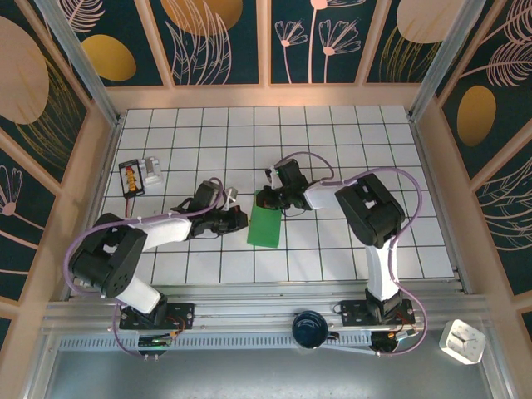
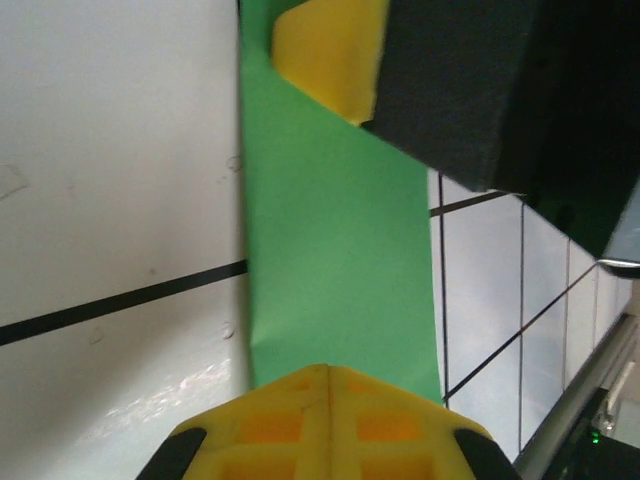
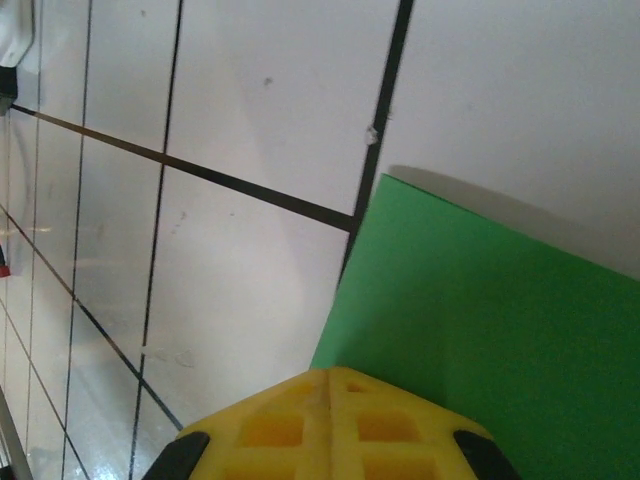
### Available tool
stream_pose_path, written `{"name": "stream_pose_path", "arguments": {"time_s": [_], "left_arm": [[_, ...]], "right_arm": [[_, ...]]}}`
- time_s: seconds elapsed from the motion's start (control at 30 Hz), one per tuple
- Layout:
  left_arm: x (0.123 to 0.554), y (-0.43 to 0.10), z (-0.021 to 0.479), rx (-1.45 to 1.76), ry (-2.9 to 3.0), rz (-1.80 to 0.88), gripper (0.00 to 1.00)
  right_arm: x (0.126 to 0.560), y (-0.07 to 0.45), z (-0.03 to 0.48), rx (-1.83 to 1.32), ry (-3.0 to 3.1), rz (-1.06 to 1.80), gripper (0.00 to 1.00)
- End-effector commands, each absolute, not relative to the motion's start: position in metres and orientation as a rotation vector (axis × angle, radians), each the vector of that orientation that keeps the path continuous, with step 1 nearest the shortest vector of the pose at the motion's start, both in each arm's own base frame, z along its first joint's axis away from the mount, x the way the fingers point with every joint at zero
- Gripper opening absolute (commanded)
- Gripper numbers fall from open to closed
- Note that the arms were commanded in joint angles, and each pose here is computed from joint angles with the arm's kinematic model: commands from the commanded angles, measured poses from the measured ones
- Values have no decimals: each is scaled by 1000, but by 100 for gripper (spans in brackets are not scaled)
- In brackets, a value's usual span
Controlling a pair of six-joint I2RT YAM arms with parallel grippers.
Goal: Fold a paper plane with a square sheet of paper (pick it up from the middle)
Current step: First fold in half a square sheet of paper at the center of the table.
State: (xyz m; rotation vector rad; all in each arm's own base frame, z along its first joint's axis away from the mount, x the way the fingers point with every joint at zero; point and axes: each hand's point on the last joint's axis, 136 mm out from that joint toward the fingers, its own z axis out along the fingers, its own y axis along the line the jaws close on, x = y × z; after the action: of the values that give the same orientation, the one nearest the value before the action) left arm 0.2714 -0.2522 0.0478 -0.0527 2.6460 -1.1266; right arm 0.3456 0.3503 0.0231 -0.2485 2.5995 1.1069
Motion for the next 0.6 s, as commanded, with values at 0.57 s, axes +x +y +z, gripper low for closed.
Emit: {"name": "stream_pose_path", "arguments": {"time_s": [0.57], "left_arm": [[286,-270,12,-79,2745,-1197,0]], "right_arm": [[338,327,-13,-179,2690,1004,0]]}}
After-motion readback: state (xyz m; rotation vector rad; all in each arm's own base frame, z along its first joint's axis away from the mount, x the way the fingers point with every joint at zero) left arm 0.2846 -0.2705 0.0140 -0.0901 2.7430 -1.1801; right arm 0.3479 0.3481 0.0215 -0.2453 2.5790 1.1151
